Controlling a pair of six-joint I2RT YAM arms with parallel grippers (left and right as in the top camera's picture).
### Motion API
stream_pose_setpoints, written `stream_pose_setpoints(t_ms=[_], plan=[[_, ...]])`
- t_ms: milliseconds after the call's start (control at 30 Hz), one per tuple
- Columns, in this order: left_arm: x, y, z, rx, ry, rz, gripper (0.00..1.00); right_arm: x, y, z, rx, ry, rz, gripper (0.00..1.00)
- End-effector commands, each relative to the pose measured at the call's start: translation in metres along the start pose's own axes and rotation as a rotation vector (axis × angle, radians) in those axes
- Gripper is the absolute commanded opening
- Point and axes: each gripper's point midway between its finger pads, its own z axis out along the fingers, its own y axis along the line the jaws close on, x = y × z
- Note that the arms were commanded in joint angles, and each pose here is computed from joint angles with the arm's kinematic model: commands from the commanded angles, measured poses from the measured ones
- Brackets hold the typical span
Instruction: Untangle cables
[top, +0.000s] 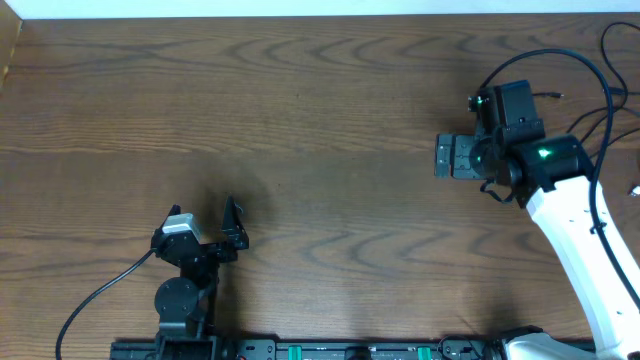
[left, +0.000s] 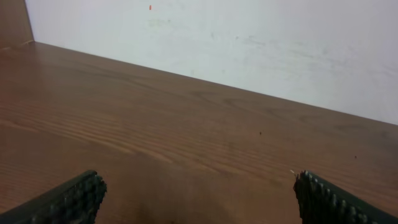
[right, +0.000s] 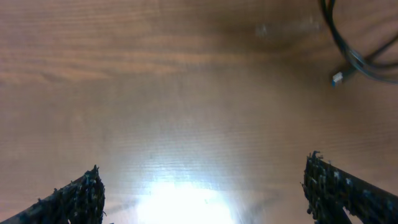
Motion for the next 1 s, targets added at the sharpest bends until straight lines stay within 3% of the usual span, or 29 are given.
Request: stream_pose_setpoints(t_ms=[0, 233, 600, 967], plan=[[0.018, 0.004, 0.001, -0.009, 0.053, 0.024, 0.98, 0.005, -0.003, 0.001, 0.000, -0.049, 0.013, 0.99], [0.018, 0.004, 0.001, -0.009, 0.053, 0.024, 0.98, 0.034, -0.009, 0.025, -0.043, -0.165, 0.046, 0.99], [0.018, 0.004, 0.001, -0.009, 0.053, 0.024, 0.98, 0.045, -0.012, 0.025, -0.140, -0.476, 0.072, 0.99], [0.018, 0.004, 0.001, -0.009, 0.053, 0.024, 0.98, 0.073, -0.029, 0.021, -0.155, -0.596, 0.098, 0.99]])
